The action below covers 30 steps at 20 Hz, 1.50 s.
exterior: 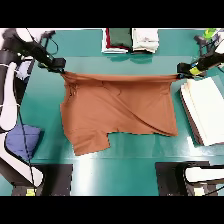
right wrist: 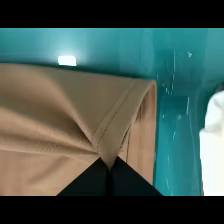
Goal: Fold the shirts.
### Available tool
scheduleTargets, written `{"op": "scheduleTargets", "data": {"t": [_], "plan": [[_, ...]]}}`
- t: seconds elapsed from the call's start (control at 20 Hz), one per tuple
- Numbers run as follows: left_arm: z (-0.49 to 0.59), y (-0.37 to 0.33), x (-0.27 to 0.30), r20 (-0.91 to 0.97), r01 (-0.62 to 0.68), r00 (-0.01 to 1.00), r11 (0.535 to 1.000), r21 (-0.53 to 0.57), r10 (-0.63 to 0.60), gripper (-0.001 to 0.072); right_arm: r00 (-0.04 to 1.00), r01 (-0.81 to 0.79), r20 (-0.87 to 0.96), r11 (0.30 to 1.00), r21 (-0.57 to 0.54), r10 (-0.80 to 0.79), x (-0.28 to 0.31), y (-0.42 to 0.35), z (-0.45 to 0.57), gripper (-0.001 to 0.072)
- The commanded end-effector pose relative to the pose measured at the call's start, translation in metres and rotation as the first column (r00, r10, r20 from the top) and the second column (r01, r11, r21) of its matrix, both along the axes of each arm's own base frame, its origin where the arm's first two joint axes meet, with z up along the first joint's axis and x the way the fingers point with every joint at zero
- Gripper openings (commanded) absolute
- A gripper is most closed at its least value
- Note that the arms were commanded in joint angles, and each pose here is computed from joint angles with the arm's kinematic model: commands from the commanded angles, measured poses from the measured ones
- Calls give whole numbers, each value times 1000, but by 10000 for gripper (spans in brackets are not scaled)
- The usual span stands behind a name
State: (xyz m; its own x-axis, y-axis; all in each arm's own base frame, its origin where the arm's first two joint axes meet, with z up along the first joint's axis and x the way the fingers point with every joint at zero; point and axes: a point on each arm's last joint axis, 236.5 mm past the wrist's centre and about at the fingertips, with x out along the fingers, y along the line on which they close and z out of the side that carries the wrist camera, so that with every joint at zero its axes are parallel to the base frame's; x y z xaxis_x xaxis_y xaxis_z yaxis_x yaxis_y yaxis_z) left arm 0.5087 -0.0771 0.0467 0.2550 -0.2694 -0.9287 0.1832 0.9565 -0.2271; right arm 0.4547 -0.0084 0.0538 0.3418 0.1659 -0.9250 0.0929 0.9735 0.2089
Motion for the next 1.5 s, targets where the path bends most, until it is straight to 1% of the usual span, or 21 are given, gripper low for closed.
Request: {"op": "scheduleTargets", "data": {"t": [0.0, 0.2, 0.25, 0.4, 0.55, 0.8, 0.85, 0.9, 0.95, 1.0, 1.2, 1.3, 1.45], "plan": [[-22, 0, 4, -35, -12, 999, 1000, -3, 12, 24, 1000, -1, 4, 1000, -4, 1, 12, 0, -14, 15], [-16, 3, -18, -56, -24, 998, 1000, 8, 24, 24, 999, -12, 46, 1000, -25, 13, 3, -2, 4, 15], [-22, 7, -28, -72, -38, 997, 999, 24, 40, 24, 999, -11, 36, 1000, -23, 11, -4, -1, 0, 15], [-53, 5, -50, -110, -60, 992, 998, 8, 60, 24, 1000, -8, -30, 999, -49, 6, -26, -6, -29, 15], [-89, 3, -75, -199, -69, 978, 998, 3, 68, 24, 994, 4, -108, 999, -44, -8, -49, -5, -62, 15], [-108, 3, -87, -234, -78, 969, 997, 6, 77, 25, 988, 12, -152, 1000, -19, -14, -63, 1, -86, 19], [-107, 3, -87, -233, -79, 969, 997, 6, 78, 27, 990, 16, -143, 1000, -7, -17, -61, 3, -85, 76], [-105, 4, -87, -229, -79, 970, 997, 7, 78, 139, 991, 21, -136, 1000, 13, -19, -59, 7, -83, 271], [-101, 4, -86, -221, -80, 972, 997, 6, 79, 407, 992, 23, -126, 1000, 22, -20, -56, 9, -79, 371], [-96, 5, -86, -215, -84, 973, 996, 9, 84, 428, 993, 22, -113, 999, 27, -19, -52, 10, -73, 371], [-49, 23, -103, -139, -90, 985, 993, 77, 100, 427, 995, -3, -98, 1000, 29, 6, -50, 12, -38, 371], [-38, 25, -134, -131, -106, 985, 991, 76, 115, 427, 998, -15, -59, 1000, 24, 17, -51, 17, -21, 371], [-57, 16, -203, -189, -113, 974, 990, 82, 127, 427, 1000, -20, 6, 1000, 21, 20, -53, 20, 4, 371]]}}
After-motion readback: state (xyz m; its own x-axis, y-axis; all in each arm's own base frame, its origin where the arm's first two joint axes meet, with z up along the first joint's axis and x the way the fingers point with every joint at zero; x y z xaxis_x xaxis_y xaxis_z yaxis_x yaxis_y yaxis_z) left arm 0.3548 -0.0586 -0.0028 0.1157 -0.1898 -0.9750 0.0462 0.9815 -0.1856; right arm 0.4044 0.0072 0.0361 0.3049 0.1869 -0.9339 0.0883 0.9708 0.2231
